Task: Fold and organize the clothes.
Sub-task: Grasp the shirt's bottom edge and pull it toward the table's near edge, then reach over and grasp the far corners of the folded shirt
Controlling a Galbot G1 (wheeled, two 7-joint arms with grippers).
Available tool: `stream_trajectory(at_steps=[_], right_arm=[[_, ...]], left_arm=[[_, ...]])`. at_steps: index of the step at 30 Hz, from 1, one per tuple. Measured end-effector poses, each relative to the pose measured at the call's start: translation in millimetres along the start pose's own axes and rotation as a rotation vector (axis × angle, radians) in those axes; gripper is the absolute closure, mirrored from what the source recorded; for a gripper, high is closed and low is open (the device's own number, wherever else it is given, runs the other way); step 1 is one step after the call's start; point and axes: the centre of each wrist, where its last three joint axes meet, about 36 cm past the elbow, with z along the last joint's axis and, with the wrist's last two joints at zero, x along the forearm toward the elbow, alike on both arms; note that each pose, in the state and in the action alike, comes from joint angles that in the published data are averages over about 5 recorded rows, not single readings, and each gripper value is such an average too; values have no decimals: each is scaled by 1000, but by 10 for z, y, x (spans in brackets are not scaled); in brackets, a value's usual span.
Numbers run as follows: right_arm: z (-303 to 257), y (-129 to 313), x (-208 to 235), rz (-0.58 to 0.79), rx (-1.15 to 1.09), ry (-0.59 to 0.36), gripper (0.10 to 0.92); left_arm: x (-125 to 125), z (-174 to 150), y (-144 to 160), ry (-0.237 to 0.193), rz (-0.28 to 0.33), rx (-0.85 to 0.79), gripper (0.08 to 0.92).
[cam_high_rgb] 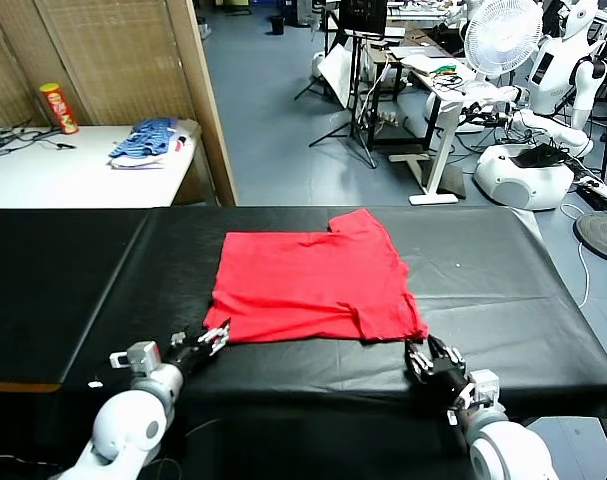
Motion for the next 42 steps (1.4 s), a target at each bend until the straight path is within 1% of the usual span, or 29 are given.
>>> stream_trajectory(at_steps=[4,6,7,11,18,19,21,22,23,25,28,31,32,33,36,38,40,42], right_arm=[[-12,25,104,36,-4,34,900],[-22,34,182,46,-4,49,900],[-28,39,228,49,-4,56,900],[-70,73,417,54,2,80,900],[-169,163,668,65,5,115,890],[-189,176,706,64,6,118,869],[-238,197,785,63,10,126,793],[-270,207,830,62,12,129,744],[-302,213,874,61,13,132,678],[-369,219,961,56,11,134,578],[-468,205,1080,45,-2,130,428],[-558,156,1136,38,-24,101,290],[-589,134,1131,35,-35,81,261],[-621,110,1110,32,-46,57,247],[-723,19,948,18,-70,-21,227],[-802,-67,763,12,-69,-61,225],[-895,-164,537,13,-59,-87,224],[-997,-254,289,21,-44,-101,224]], left_arm=[[44,24,-30,8,5,-7,755],[72,31,-47,12,4,-16,834],[89,32,-54,14,1,-22,856],[186,26,-70,25,-17,-49,870],[453,10,-142,41,-20,-78,872],[494,6,-155,45,-22,-81,872],[575,-3,-179,55,-29,-86,872],[612,-8,-191,59,-30,-89,872],[649,-14,-204,62,-31,-93,869],[720,-23,-233,66,-31,-102,831],[827,-47,-276,71,-35,-119,727],[922,-104,-319,67,-34,-131,576],[952,-132,-339,61,-31,-134,509],[979,-163,-361,54,-26,-137,442],[1023,-259,-409,29,-9,-137,289],[1000,-334,-415,9,2,-130,229],[925,-429,-408,-14,13,-123,210],[799,-549,-391,-38,26,-120,203]])
